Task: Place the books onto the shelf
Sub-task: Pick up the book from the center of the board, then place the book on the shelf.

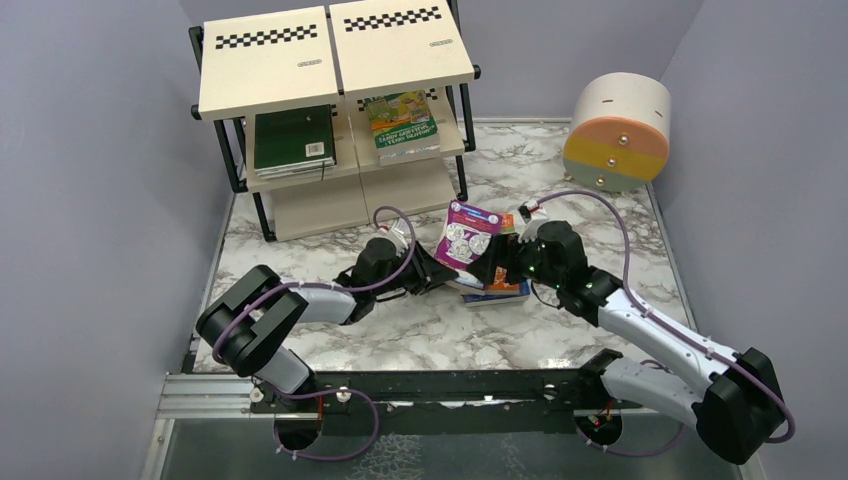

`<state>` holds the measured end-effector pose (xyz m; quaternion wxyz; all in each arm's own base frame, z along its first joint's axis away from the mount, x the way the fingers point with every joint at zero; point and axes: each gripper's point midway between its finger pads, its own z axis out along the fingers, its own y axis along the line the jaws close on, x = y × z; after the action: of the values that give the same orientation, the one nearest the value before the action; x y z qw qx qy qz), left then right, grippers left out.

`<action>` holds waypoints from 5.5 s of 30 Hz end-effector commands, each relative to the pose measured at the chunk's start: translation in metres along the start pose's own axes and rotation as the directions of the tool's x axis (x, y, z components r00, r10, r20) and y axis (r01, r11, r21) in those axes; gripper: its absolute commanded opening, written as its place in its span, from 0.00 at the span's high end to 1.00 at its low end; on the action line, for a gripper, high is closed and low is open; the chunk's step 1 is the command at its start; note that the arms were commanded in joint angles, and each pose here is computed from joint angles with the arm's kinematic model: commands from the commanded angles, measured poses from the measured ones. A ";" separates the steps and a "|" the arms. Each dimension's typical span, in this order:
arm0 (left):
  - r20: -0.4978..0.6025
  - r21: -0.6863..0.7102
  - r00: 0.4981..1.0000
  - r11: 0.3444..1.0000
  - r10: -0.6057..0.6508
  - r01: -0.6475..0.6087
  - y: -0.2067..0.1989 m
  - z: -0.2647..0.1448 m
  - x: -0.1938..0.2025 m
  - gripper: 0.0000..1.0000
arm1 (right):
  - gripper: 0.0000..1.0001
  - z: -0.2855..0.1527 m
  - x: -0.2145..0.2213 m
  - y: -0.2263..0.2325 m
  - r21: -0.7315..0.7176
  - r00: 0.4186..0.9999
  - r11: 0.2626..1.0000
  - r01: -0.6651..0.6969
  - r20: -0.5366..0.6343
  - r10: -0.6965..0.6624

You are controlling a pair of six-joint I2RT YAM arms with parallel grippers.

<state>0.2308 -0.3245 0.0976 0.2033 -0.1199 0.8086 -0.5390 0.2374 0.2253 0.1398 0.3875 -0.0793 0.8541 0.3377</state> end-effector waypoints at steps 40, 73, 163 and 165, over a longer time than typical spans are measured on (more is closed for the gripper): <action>0.474 0.317 0.820 0.807 0.321 -0.499 -0.398 -0.202 -0.088 1.00 | 0.03 -0.129 -0.142 0.032 0.207 0.898 0.970 0.127 0.392 -0.201; 0.655 0.316 0.755 0.906 0.007 -0.282 -0.333 -0.320 -0.375 1.00 | 0.06 -0.093 -0.157 0.087 -0.022 0.917 0.968 0.251 0.326 -0.230; 0.594 0.208 0.783 0.976 -0.184 0.071 -0.221 -0.329 -0.251 0.46 | 0.08 -0.048 -0.148 0.116 -0.221 0.925 0.916 0.334 0.263 -0.274; 0.598 0.216 0.783 0.975 -0.168 0.044 -0.228 -0.331 -0.251 0.45 | 0.08 -0.047 -0.147 0.115 -0.219 0.926 0.916 0.335 0.258 -0.277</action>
<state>0.3070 -0.0303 0.4557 0.4183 -0.3393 0.6383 -0.5499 0.2662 0.2590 0.3224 0.5115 -0.2141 0.7429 0.3749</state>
